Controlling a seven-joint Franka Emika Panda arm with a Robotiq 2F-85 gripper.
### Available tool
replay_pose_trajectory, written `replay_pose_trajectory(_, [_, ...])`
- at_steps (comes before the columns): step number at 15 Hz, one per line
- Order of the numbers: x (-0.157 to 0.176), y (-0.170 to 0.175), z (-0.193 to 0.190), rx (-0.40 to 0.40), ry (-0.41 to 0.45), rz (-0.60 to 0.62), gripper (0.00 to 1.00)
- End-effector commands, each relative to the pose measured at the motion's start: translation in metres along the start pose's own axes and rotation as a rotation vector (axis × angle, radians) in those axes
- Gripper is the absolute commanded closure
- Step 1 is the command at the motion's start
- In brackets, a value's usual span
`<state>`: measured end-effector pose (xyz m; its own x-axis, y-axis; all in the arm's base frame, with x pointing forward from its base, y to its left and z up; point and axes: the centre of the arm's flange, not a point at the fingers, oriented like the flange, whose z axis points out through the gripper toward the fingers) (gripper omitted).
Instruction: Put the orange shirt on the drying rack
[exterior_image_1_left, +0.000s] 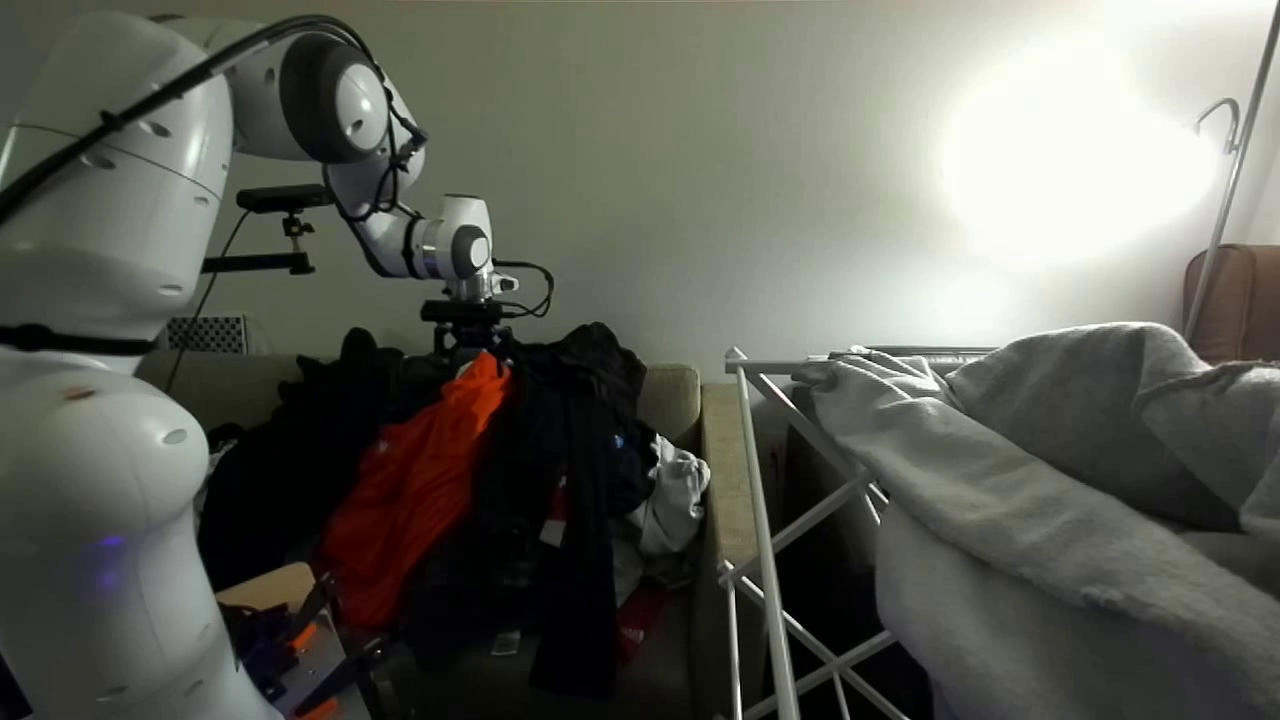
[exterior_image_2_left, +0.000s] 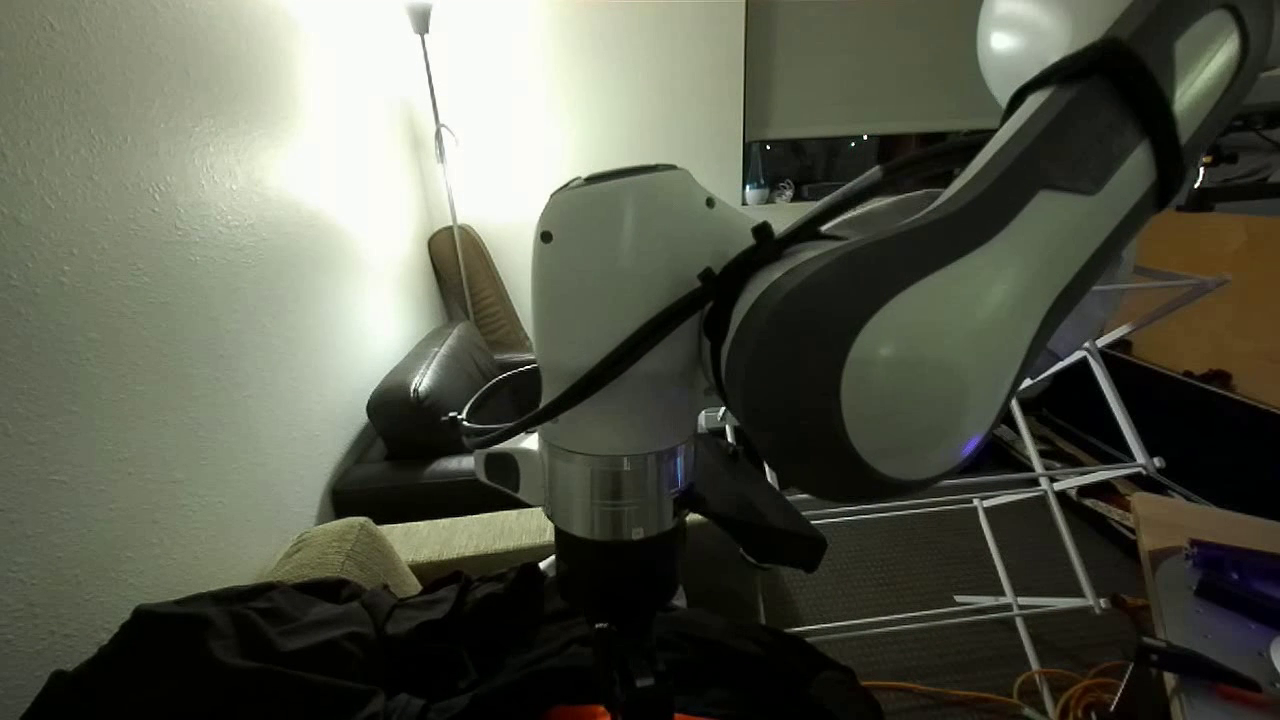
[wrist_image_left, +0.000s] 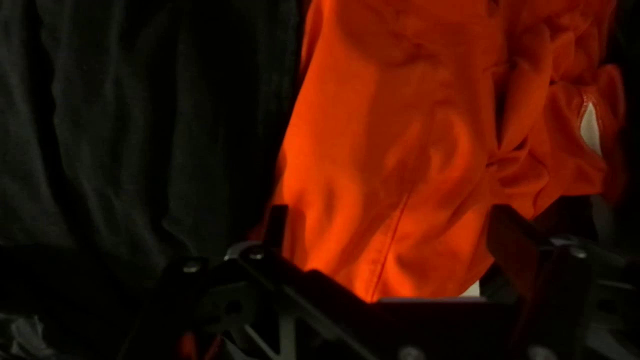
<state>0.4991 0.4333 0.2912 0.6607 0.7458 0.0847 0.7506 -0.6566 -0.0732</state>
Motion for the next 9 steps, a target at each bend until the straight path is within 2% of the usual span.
replay_pose_trajectory(1, [-0.002, -0.001, 0.006, 0.023, -0.007, -0.064, 0.0])
replay_pose_trajectory(9, [-0.005, 0.001, 0.018, 0.014, -0.002, -0.127, 0.0])
